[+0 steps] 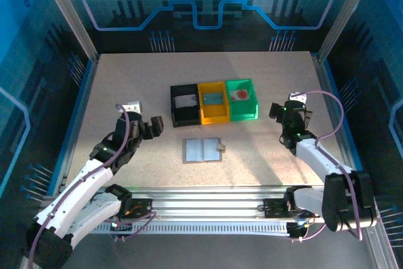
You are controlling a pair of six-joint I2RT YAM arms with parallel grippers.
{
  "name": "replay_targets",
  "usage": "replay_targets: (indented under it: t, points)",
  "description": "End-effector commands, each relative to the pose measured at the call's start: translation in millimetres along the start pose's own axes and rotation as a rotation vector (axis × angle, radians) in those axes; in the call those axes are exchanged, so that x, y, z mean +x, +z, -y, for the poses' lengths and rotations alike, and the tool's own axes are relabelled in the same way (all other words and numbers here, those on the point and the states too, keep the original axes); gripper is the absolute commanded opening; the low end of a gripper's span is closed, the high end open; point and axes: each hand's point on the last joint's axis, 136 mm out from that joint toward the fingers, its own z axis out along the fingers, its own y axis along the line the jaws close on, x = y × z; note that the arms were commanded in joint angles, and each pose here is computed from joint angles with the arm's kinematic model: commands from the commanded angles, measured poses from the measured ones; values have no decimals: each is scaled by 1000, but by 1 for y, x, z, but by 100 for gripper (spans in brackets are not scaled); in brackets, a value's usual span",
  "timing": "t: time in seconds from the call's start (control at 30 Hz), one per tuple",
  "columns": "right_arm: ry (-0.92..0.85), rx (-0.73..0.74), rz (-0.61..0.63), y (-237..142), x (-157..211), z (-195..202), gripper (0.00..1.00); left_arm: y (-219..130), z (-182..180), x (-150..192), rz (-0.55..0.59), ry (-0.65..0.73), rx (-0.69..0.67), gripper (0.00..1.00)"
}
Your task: Take the credit cards out of the card holder
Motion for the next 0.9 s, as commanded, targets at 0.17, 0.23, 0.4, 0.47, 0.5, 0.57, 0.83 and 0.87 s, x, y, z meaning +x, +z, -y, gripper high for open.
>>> replay_targets:
  t: [0.17, 0.23, 0.4, 0.47, 0.5, 0.57, 0.83, 0.87]
  points:
    - [-44, -25, 138, 20, -9, -6, 100, 5, -6, -1, 17, -6, -29, 99]
    - [-48, -40, 157, 23, -7, -9, 100, 5, -7, 0, 16, -3, -35, 99]
    - [-105, -119, 143, 33, 3, -29, 100, 7, -8, 1, 12, -1, -40, 99]
    - [-152, -161, 144, 35, 4, -42, 100, 8, -9, 2, 7, 1, -40, 99]
    - [-171, -193, 135, 37, 6, -48, 100, 8, -9, 2, 6, 2, -43, 99]
    - [-181, -221, 136, 36, 7, -53, 100, 9, -9, 3, 1, 2, -43, 99]
    - [-242, -304, 222, 25, 18, -71, 100, 14, -9, 4, -4, 20, -51, 99]
    - [-228, -292, 203, 28, 19, -67, 100, 15, -10, 2, 1, 26, -56, 99]
